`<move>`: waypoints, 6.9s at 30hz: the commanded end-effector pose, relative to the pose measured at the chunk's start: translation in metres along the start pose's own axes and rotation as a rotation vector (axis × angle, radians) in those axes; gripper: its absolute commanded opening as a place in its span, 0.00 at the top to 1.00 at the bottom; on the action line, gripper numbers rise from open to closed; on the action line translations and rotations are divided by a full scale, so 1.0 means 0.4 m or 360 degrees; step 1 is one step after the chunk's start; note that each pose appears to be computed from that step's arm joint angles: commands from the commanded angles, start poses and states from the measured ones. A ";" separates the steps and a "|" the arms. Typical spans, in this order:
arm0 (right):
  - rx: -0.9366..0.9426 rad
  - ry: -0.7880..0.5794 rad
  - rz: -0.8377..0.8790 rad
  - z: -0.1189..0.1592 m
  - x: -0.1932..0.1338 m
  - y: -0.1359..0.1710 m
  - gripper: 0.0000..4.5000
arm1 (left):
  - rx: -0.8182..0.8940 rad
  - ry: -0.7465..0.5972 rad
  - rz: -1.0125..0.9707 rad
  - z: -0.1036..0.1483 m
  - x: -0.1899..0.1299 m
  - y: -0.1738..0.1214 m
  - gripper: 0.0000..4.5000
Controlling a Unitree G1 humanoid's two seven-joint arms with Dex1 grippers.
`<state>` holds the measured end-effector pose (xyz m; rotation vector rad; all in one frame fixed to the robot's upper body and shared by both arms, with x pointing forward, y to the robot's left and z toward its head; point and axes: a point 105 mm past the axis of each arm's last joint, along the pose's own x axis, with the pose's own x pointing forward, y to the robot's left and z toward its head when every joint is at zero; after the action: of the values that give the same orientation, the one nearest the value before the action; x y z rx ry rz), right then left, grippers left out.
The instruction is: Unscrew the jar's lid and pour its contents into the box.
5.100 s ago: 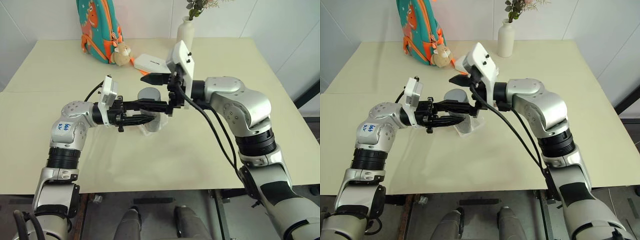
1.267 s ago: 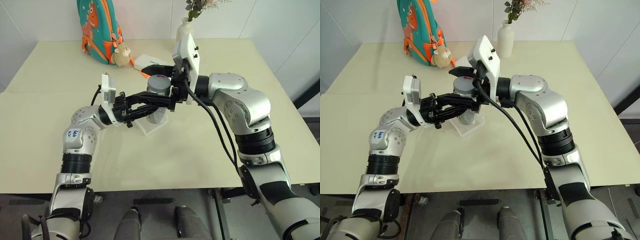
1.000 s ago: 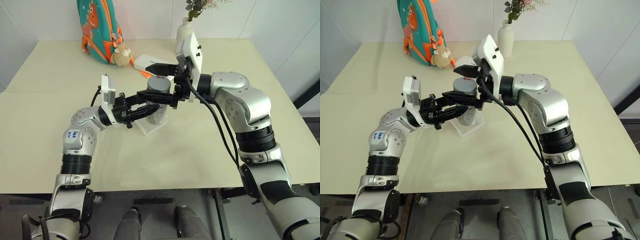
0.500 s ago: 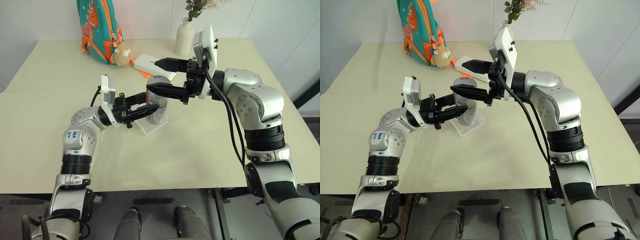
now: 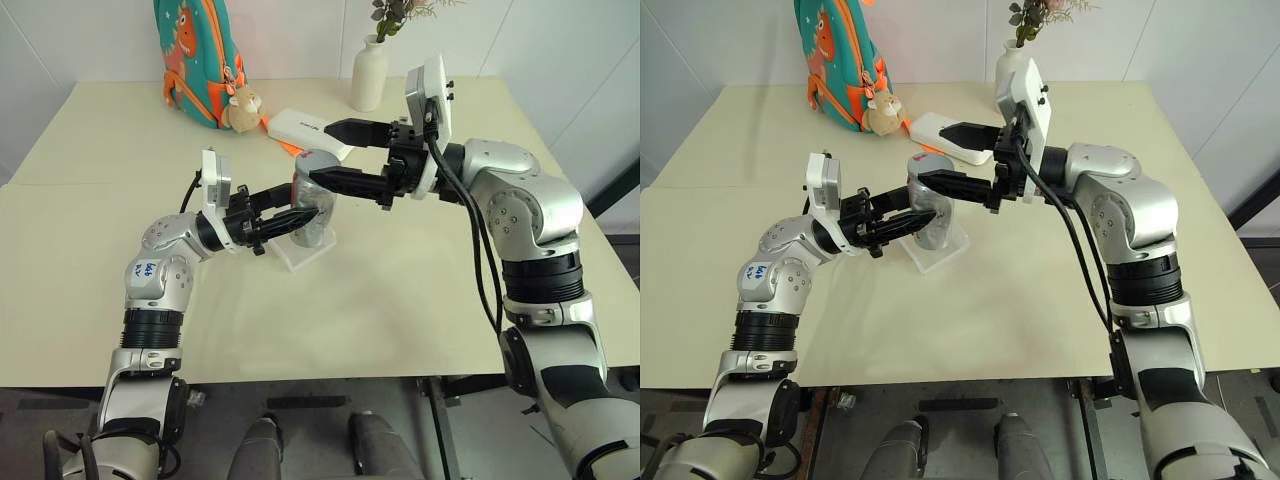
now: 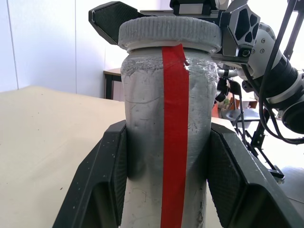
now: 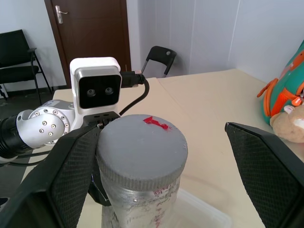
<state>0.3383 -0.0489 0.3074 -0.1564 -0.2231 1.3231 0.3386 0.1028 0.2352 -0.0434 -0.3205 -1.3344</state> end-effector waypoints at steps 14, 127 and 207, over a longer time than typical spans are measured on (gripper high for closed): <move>0.0023 -0.0058 -0.0096 0.018 -0.047 -0.033 0.01 | 0.0085 -0.0087 -0.0034 0.037 -0.003 -0.010 0.56; 0.0021 0.0311 -0.0064 -0.127 -0.143 0.116 0.01 | 0.0198 0.0240 0.0353 0.062 -0.205 0.142 0.56; 0.0001 0.0256 -0.0593 -0.171 -0.249 0.066 0.01 | 0.0197 0.0197 0.1889 0.018 -0.333 0.364 0.56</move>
<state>0.3111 -0.1350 0.2195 -0.1644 -0.0666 0.9417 0.4533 0.2537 0.2248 0.0888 -0.1752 -0.1660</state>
